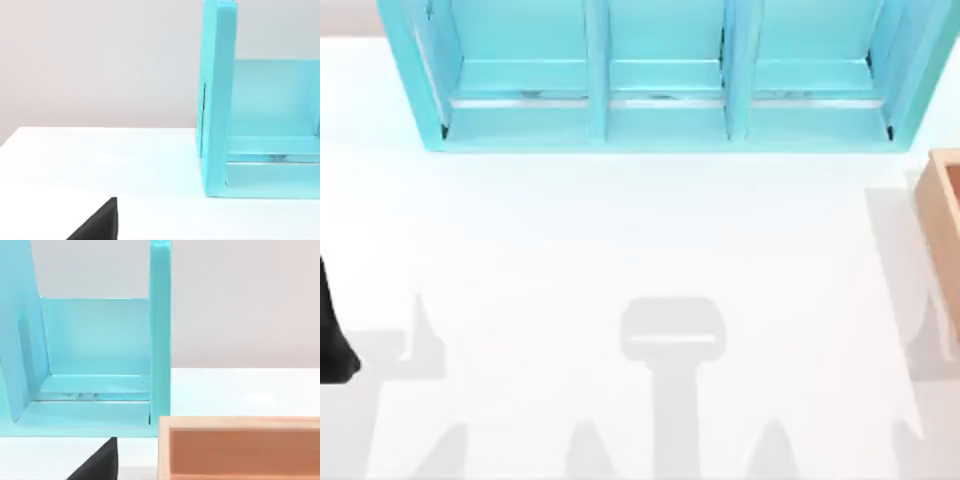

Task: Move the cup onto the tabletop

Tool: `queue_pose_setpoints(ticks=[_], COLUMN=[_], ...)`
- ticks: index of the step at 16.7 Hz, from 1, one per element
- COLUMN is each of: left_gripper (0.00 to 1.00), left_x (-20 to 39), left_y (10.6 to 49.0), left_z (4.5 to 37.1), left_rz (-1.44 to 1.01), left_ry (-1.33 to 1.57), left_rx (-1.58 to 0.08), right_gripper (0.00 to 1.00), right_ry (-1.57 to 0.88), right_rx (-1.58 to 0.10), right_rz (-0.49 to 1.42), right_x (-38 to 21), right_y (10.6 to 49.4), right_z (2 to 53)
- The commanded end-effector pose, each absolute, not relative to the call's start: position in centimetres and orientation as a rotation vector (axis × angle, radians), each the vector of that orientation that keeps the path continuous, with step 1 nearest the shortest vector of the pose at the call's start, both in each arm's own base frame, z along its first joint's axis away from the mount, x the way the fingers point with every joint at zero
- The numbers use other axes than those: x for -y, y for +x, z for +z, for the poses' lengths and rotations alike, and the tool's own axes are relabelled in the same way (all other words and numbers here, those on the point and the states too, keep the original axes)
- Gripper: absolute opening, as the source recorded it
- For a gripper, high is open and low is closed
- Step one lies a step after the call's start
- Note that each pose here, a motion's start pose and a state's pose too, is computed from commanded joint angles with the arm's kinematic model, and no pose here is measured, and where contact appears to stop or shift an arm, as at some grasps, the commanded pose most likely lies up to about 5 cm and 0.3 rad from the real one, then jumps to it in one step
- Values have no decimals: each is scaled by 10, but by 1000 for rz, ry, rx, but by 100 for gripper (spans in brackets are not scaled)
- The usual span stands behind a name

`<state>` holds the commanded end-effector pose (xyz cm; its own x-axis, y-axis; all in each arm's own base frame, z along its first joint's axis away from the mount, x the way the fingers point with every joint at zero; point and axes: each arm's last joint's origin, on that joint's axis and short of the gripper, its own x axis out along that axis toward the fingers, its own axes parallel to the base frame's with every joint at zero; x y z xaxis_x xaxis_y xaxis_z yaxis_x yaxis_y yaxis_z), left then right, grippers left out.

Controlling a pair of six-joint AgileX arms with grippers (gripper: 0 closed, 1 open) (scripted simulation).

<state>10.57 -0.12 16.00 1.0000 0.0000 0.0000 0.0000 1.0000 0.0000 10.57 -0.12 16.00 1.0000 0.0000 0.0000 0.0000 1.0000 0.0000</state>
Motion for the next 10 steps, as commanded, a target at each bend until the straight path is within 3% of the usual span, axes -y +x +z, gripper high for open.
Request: queue_pose_setpoints(ticks=[5,10], left_gripper=[100,100], left_x=[1,1], left_y=[106,106], left_z=[160,160], left_rz=[0,0], left_ry=[0,0], left_rx=[0,0], right_gripper=[100,100], right_ry=[-30,-118], right_rx=[-66,-400], right_rz=[-33,-124], right_x=[5,19], right_y=[106,118], right_z=[171,214])
